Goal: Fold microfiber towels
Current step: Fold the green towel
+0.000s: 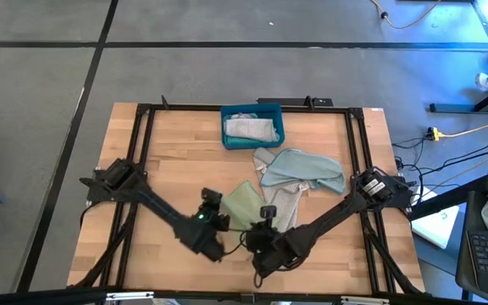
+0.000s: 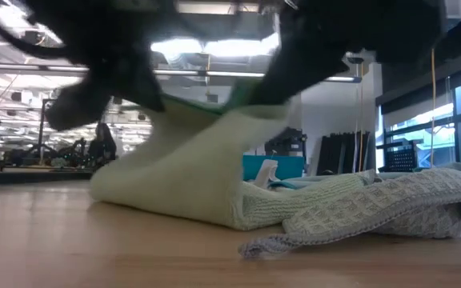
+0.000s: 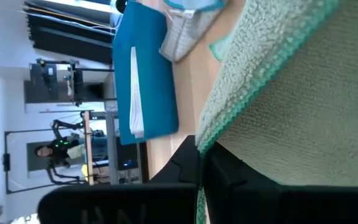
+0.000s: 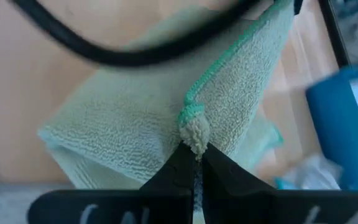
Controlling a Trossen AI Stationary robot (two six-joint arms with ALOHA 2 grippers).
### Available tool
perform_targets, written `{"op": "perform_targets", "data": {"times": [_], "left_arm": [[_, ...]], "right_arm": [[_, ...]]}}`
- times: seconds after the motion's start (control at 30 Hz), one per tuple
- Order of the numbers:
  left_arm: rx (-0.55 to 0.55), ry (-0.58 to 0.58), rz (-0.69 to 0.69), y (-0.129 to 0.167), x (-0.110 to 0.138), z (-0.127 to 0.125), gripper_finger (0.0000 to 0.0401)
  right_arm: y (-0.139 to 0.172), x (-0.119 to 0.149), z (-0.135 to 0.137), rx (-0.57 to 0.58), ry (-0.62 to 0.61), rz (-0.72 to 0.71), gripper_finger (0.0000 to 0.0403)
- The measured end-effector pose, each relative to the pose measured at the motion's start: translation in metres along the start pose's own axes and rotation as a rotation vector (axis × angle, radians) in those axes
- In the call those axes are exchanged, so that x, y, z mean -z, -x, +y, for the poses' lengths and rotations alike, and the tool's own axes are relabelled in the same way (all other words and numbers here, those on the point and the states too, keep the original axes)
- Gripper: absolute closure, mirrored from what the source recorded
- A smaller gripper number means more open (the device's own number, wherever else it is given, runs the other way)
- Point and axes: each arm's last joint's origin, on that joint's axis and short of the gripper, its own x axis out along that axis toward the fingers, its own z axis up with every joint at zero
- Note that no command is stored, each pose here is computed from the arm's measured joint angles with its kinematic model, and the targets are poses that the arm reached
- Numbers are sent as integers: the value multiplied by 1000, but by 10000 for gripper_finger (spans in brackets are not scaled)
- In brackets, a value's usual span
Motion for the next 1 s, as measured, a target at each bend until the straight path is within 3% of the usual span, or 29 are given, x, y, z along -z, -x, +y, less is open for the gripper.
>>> {"op": "perform_targets", "data": {"times": [0.27, 0.5, 0.77, 1.0], "left_arm": [[26, 31, 21, -40, -19, 15, 401], [208, 98, 69, -62, -23, 21, 401], [270, 128, 58, -77, -23, 18, 400], [334, 169, -7, -86, -20, 4, 371]], "right_arm": [[0, 18, -7, 105, -6, 104, 394], [-10, 34, -8, 132, -8, 150, 377], [-21, 55, -8, 158, -25, 196, 358], [-23, 59, -9, 190, -40, 184, 348]]}}
